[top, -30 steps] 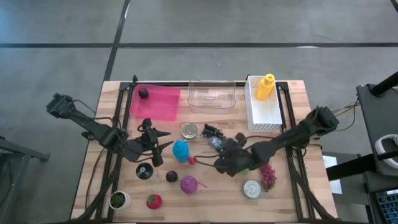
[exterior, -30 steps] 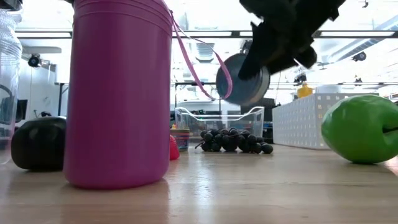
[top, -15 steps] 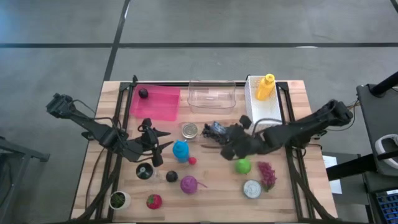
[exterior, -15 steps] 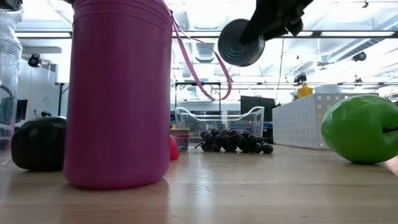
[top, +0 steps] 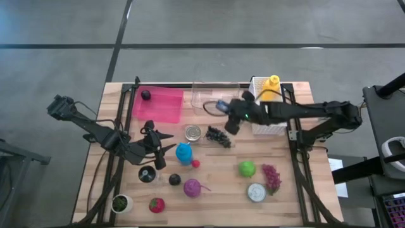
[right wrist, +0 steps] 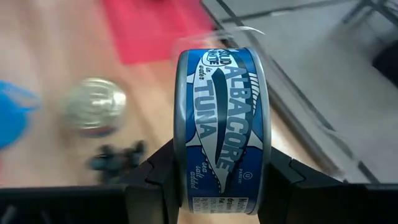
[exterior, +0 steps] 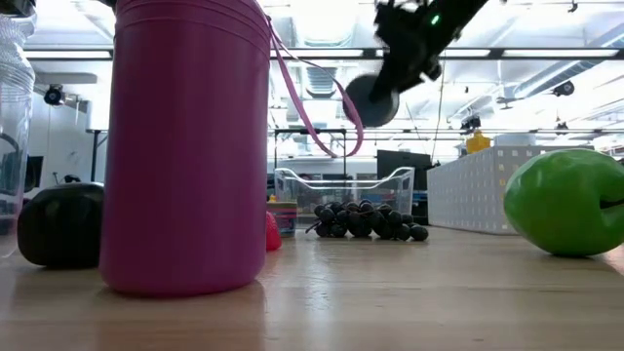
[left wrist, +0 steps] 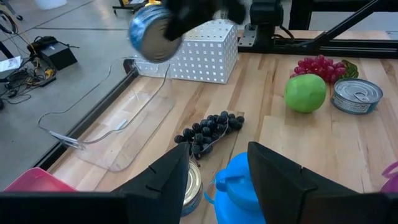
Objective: Pick & Place Food Item
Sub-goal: Put the blue tuna can into the transparent bin
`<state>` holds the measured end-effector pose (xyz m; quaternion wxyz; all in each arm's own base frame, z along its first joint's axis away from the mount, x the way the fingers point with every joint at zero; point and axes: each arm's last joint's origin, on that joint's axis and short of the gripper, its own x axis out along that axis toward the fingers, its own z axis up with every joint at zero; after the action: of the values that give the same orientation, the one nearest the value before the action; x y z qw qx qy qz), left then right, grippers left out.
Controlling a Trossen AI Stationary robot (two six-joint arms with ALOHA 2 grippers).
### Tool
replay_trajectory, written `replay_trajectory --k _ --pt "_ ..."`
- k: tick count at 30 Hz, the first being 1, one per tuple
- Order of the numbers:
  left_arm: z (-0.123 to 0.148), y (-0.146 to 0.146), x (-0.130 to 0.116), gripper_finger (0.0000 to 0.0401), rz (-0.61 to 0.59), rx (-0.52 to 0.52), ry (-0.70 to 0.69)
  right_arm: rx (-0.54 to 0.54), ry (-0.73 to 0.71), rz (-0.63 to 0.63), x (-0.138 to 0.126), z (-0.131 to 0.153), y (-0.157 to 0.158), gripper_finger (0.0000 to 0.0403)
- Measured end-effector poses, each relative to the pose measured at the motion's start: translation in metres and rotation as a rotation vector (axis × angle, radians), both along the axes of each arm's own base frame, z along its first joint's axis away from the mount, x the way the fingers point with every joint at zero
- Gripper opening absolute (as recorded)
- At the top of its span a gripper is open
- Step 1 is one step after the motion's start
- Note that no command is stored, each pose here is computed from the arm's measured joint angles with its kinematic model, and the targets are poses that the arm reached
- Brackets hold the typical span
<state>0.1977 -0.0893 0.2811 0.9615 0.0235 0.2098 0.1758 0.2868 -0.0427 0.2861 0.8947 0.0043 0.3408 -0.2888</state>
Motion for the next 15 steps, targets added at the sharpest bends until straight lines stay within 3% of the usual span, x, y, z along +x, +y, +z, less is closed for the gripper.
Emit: replay_trajectory --k 15 --pt "0.0 0.0 0.0 0.0168 0.0 0.002 0.004 -0.059 0.248 -0.16 0.034 -0.04 -0.106 0.0135"
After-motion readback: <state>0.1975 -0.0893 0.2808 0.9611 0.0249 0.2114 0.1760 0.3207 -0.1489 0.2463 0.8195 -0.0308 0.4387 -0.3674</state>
